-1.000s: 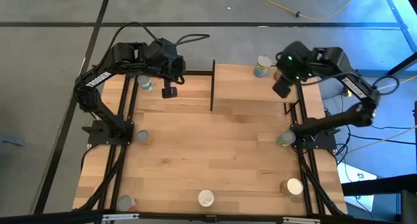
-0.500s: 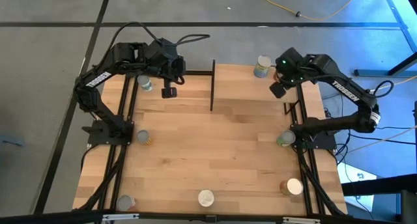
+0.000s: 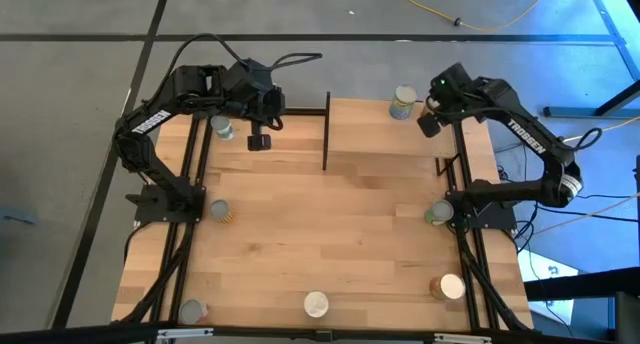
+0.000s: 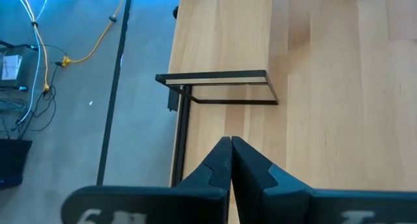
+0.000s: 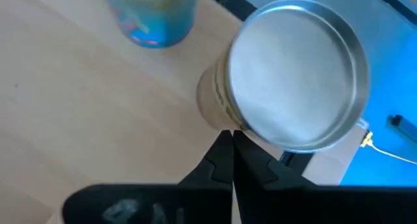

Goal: Pick and place cans onto a shelf
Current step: Put the orange canned good on the shelf

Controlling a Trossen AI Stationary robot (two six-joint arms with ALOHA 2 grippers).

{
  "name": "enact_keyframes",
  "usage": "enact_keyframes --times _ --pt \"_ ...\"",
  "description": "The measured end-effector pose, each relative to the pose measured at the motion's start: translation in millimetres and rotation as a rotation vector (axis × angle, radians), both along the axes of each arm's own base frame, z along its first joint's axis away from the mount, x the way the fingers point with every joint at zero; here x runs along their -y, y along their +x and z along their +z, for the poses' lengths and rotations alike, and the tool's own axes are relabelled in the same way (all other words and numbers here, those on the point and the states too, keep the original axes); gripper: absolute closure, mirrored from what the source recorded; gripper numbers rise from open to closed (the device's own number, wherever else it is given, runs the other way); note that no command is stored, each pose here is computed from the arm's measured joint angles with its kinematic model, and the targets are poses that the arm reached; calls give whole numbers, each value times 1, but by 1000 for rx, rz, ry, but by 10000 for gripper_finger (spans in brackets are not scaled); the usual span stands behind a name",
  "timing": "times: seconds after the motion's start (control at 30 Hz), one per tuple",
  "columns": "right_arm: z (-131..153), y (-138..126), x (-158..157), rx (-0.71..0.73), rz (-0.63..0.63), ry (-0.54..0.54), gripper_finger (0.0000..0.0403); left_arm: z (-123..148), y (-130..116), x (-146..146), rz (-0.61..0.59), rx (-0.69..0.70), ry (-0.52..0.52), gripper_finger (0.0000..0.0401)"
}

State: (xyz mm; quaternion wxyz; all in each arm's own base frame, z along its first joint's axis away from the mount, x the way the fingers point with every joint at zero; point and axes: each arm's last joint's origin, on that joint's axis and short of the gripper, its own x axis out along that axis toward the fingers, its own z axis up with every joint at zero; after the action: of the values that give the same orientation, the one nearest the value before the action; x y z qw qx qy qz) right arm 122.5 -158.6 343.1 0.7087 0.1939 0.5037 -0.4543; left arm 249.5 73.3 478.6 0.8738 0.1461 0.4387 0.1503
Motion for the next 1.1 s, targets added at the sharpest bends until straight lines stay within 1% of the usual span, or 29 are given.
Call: enact_keyframes --times 0.23,0.47,0.53,0.57,0.67,0.77,0.87,0.93,1.03,1.1 --pt "2 -1 6 36 -5 -27 402 0 0 0 0 0 0 401" --pt "2 -1 6 35 -3 -27 402 0 -2 -5 21 0 0 401" --pt "2 0 5 42 20 -16 402 0 -2 -7 30 0 0 401" --pt "3 1 2 63 47 7 402 0 -3 -8 34 0 0 401" --pt "15 6 -11 138 162 43 402 0 -3 -11 36 3 -9 401" --pt "28 4 -32 123 273 99 402 0 -4 -12 26 9 -31 401" --pt "41 -2 -55 105 355 143 402 0 -4 -13 23 10 -35 401" --pt "48 -5 -70 124 400 171 402 0 -4 -12 17 12 -41 401" --pt "52 -12 -90 147 434 203 402 -1 -3 -10 -37 27 -100 401" --pt "55 -16 -101 183 466 203 402 -2 -4 -8 -73 23 -146 401"
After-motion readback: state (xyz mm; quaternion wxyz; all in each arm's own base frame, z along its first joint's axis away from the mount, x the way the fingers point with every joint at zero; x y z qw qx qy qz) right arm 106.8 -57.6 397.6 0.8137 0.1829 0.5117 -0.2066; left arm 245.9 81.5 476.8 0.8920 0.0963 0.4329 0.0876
